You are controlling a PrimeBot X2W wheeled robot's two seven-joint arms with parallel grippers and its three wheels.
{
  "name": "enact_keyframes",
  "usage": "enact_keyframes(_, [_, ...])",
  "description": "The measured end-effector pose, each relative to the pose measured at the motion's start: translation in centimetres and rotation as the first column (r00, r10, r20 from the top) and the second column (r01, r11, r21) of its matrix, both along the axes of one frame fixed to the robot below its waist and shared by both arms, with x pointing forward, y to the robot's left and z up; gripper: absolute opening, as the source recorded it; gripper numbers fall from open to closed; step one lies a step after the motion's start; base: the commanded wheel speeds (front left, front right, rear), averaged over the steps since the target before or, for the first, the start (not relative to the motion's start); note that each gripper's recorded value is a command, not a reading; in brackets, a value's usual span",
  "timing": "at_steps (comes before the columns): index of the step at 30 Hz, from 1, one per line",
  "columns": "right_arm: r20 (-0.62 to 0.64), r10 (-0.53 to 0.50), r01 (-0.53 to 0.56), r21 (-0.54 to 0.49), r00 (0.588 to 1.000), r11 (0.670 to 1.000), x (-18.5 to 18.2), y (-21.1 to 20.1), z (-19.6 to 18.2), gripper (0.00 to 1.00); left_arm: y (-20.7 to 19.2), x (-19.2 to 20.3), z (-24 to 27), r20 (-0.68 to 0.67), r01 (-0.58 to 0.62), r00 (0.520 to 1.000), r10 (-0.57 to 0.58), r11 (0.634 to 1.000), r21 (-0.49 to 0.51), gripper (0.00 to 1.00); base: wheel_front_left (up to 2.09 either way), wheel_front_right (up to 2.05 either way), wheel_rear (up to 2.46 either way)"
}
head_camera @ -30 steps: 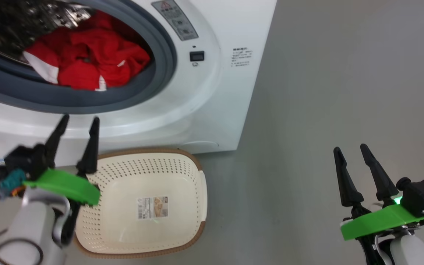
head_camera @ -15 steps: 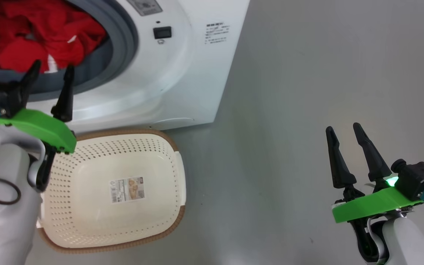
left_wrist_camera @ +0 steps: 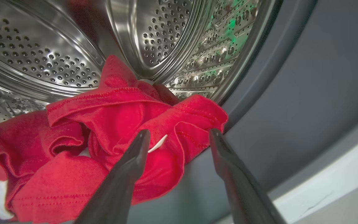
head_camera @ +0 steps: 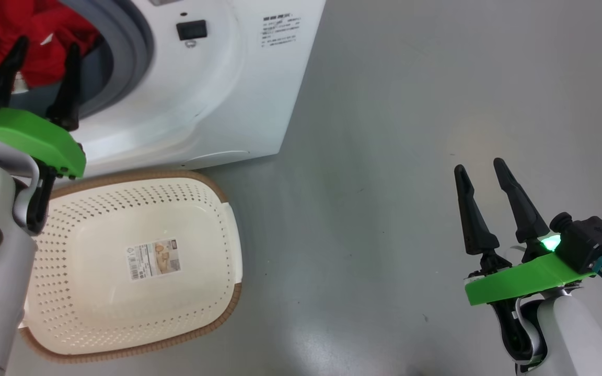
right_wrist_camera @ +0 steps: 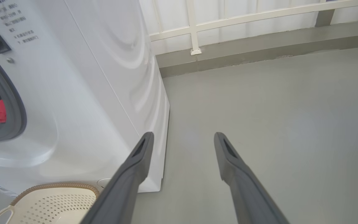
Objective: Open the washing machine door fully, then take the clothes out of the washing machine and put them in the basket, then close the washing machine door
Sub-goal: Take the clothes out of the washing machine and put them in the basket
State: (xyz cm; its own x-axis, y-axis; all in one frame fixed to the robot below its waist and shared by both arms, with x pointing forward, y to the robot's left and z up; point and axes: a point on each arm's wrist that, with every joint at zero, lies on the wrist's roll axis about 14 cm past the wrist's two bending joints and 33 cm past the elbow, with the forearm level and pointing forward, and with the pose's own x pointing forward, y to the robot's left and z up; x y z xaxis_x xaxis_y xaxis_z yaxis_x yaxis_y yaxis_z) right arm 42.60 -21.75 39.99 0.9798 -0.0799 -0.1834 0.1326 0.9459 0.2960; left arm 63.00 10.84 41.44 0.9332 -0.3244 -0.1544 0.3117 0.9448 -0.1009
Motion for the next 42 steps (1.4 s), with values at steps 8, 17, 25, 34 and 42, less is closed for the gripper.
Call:
enact_keyframes(8, [-0.018,-0.015,0.015,-0.012,1.000,1.000,-0.4,-0.6,-0.4,1.00,0.0,1.0,-1.2,-0.021,0.000,1.000,0.001,1.000,0.011,1.00,0.00,0.00,0.00])
enact_keyframes(17, [-0.039,-0.020,0.019,-0.020,0.999,1.000,-0.7,-0.9,-1.1,1.00,0.5,2.3,-2.7,-0.048,-0.012,0.999,0.014,0.999,0.033,1.00,0.00,0.00,0.00])
enact_keyframes(25, [-0.037,-0.028,0.027,-0.028,0.999,0.999,-0.6,-1.2,-1.0,1.00,0.7,3.0,-4.1,-0.086,-0.029,0.996,0.033,0.999,0.042,1.00,0.00,0.00,0.00])
enact_keyframes(34, [-0.037,-0.031,0.030,-0.033,0.999,0.999,-0.7,-1.4,-1.0,1.00,1.3,3.5,-4.8,-0.111,-0.043,0.993,0.050,0.997,0.063,1.00,0.00,0.00,0.00])
enact_keyframes(42, [-0.034,-0.028,0.027,-0.031,0.999,0.999,-0.7,-1.3,-0.9,1.00,1.5,3.6,-4.7,-0.115,-0.048,0.992,0.056,0.996,0.073,0.00,0.00,0.00,0.00])
